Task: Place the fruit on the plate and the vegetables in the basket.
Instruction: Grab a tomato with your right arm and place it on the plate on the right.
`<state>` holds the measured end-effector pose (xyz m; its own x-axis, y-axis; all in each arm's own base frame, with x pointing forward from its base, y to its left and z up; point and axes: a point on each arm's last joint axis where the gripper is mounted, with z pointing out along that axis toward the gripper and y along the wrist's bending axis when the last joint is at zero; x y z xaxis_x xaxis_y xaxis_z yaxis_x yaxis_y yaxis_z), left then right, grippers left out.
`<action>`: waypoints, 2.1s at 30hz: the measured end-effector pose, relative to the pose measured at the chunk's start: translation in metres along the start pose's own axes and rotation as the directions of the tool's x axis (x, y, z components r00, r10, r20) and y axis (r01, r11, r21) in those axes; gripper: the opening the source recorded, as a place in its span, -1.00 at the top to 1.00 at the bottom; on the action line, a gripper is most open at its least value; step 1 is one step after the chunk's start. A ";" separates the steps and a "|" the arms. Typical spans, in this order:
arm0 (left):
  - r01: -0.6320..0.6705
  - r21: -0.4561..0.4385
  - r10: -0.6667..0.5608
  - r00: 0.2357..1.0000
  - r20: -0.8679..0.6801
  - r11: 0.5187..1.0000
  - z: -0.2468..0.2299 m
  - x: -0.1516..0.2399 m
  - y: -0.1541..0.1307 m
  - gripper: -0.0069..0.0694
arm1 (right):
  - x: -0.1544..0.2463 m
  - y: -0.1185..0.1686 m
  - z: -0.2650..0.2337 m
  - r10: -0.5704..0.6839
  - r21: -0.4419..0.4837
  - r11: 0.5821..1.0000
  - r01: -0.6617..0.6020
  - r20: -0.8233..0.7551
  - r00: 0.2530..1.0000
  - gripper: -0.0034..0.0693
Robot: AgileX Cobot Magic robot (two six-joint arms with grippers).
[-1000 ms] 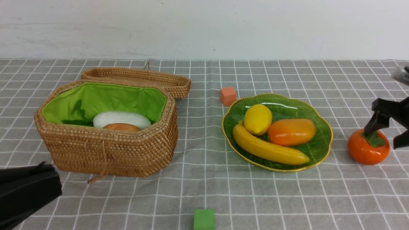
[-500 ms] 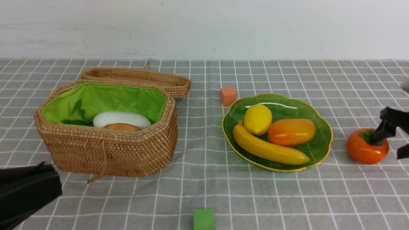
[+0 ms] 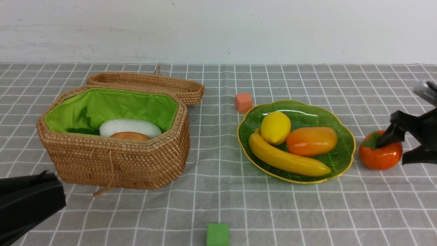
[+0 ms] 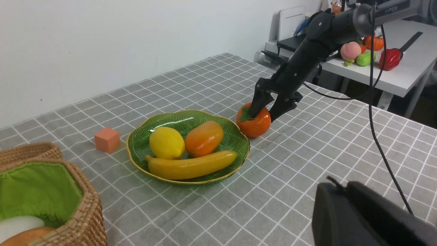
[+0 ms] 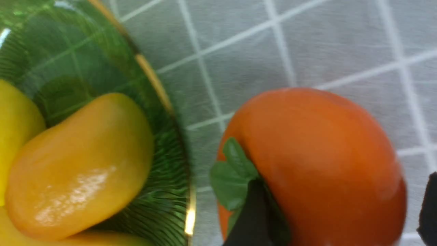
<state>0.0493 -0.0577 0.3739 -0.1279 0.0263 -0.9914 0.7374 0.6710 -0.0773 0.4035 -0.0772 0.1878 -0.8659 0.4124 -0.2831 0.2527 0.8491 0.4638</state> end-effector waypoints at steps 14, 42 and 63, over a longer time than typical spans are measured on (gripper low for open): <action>0.000 0.000 0.000 1.000 0.001 1.000 0.000 0.000 0.000 0.73 | 0.000 0.017 0.013 -0.074 0.011 0.997 0.073 0.039 0.997 -0.55; 0.069 -0.043 -0.071 0.996 -0.058 0.997 0.030 0.002 0.007 0.73 | -0.006 0.156 0.054 -0.525 -0.047 0.836 0.547 0.224 0.821 -0.45; 0.068 -0.058 -0.071 0.996 -0.052 0.996 0.028 0.003 0.008 0.76 | 0.028 0.179 -0.083 -0.651 -0.006 0.757 0.653 0.061 0.756 -0.05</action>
<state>0.0735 -0.0729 0.3674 -0.2145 0.0173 -0.9766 0.6870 0.7134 -0.1383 0.3883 0.0591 0.3327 -0.7933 -0.2213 -0.5671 -0.3765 0.9105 0.1713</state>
